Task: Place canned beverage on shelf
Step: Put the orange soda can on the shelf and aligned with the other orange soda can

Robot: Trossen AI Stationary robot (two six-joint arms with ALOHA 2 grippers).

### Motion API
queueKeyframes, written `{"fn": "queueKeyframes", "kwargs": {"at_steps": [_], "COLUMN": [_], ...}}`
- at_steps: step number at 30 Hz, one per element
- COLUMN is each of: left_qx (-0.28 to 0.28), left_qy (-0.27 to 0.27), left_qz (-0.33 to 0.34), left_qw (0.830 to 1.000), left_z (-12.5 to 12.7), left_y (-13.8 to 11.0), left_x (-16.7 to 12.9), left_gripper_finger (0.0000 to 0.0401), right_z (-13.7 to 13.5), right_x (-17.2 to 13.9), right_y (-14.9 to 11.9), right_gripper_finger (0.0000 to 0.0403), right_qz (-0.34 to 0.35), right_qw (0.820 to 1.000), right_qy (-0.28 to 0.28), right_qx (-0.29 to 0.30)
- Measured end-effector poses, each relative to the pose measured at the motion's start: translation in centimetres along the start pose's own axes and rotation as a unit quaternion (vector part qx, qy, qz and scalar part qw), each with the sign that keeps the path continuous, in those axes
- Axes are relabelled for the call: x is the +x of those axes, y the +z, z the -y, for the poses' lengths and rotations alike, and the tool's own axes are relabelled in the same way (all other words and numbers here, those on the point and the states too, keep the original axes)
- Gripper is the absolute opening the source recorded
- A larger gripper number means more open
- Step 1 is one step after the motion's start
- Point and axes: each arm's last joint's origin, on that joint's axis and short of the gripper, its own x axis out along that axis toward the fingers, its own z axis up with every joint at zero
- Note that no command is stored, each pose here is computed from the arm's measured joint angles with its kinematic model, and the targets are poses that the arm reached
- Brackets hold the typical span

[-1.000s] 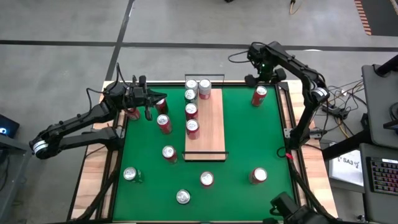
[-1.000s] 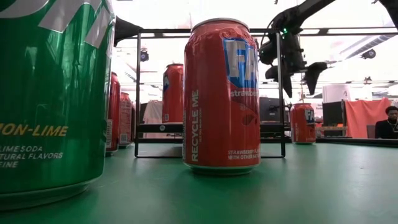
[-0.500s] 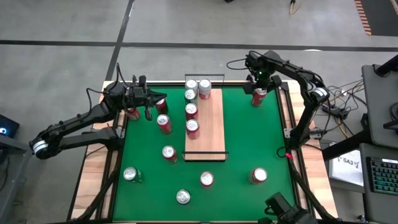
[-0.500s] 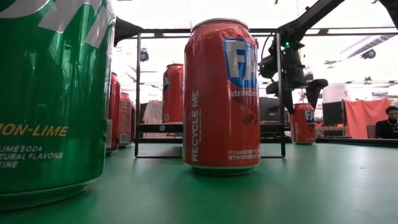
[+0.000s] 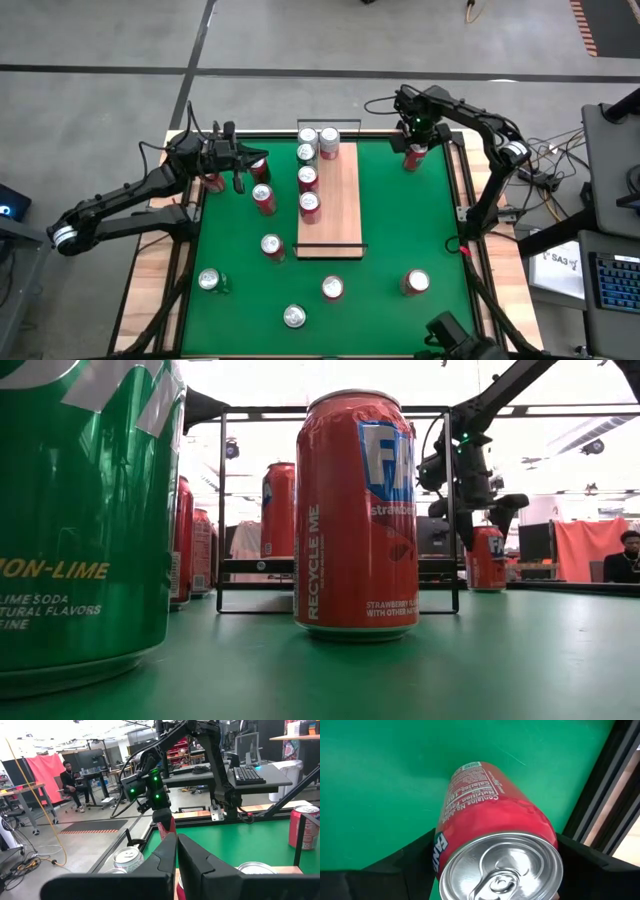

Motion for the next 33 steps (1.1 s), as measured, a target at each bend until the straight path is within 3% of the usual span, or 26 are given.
{"fn": "queueKeyframes", "kwargs": {"at_steps": [8, 19, 27, 33], "left_qx": [0.002, 0.002, 0.002, -0.001], "left_qy": [0.0, 0.0, 0.0, 0.001], "left_qz": [0.0, 0.0, 0.001, 0.003], "left_qw": [1.0, 1.0, 1.0, 1.0], "left_z": [0.0, 0.0, 0.0, 0.0], "left_y": [0.0, 0.0, 0.0, 0.1], "left_x": [0.0, 0.0, 0.0, 0.0], "left_gripper_finger": [0.0, 0.0, 0.0, 0.0], "right_z": [-1.2, -9.0, -13.9, -16.7], "right_x": [-5.3, -11.7, -12.0, -10.6], "right_y": [-1.6, -8.0, -13.0, -15.0], "right_gripper_finger": [0.0295, 0.0295, 0.0295, 0.0295], "right_qz": [0.035, 0.106, 0.1, 0.082], "right_qw": [0.999, 0.988, 0.982, 0.981], "right_qy": [0.011, 0.078, 0.094, 0.081], "right_qx": [-0.007, -0.083, -0.131, -0.154]}}
